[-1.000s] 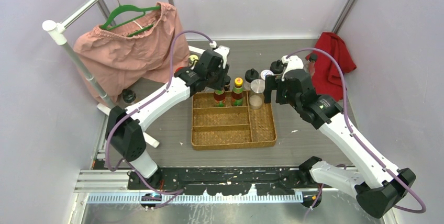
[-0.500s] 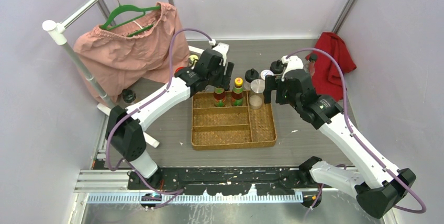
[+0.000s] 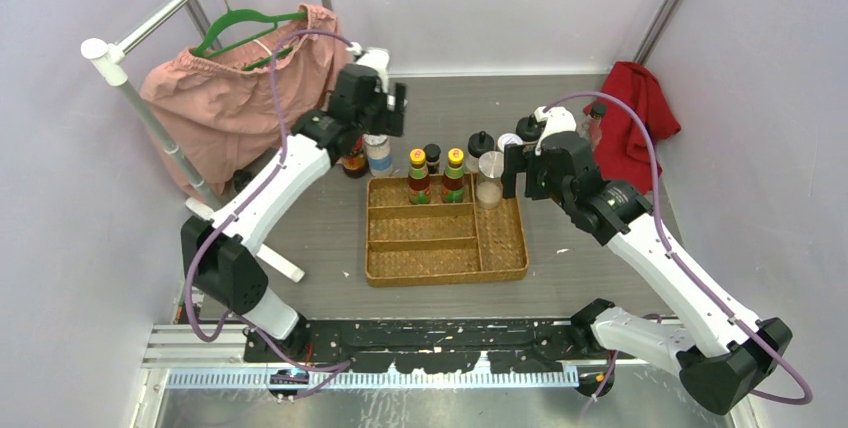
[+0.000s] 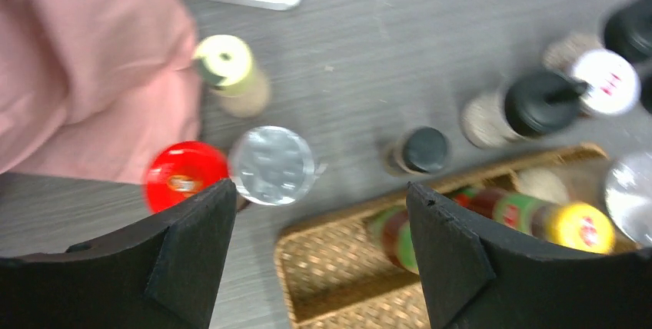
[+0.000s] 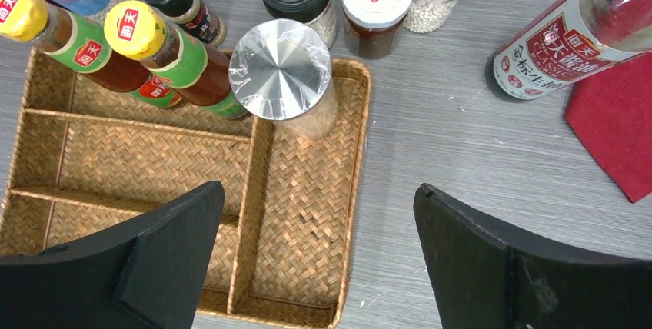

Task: Organize the condiment bottles

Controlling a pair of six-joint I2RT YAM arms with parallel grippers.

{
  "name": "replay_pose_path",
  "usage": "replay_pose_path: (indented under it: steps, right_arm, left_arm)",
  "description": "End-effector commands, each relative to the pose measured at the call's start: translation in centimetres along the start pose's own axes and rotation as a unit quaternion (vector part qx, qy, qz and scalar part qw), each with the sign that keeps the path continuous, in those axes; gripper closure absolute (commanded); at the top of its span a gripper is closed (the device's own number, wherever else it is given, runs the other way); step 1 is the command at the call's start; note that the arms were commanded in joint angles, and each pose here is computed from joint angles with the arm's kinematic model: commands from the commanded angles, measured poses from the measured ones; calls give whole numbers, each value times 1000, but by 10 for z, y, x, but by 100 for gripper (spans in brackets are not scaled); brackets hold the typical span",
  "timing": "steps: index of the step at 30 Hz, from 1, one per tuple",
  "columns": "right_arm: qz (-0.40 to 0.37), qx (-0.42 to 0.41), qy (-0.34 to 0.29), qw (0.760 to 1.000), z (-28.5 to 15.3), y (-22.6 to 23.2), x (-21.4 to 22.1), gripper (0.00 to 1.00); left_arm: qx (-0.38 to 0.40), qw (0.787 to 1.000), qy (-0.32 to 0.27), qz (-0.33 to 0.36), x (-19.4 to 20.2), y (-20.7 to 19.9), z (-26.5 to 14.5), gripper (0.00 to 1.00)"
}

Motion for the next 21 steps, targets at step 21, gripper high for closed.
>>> replay_pose_path:
  steps: [21]
  right_arm:
    - [7, -20, -16, 1000, 5, 7, -10, 0]
  left_arm:
    - [-33, 994, 89, -49, 24, 65, 57, 21]
Point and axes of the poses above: each gripper's point midway between its finger pads, its own z axis out along the fingers, its own y axis along the line the jaws close on, x = y × z, the point moved 6 cm from there along -z, back along the fingers, and after that the axes turned 13 degrees about -z, right-handed, at the moved point
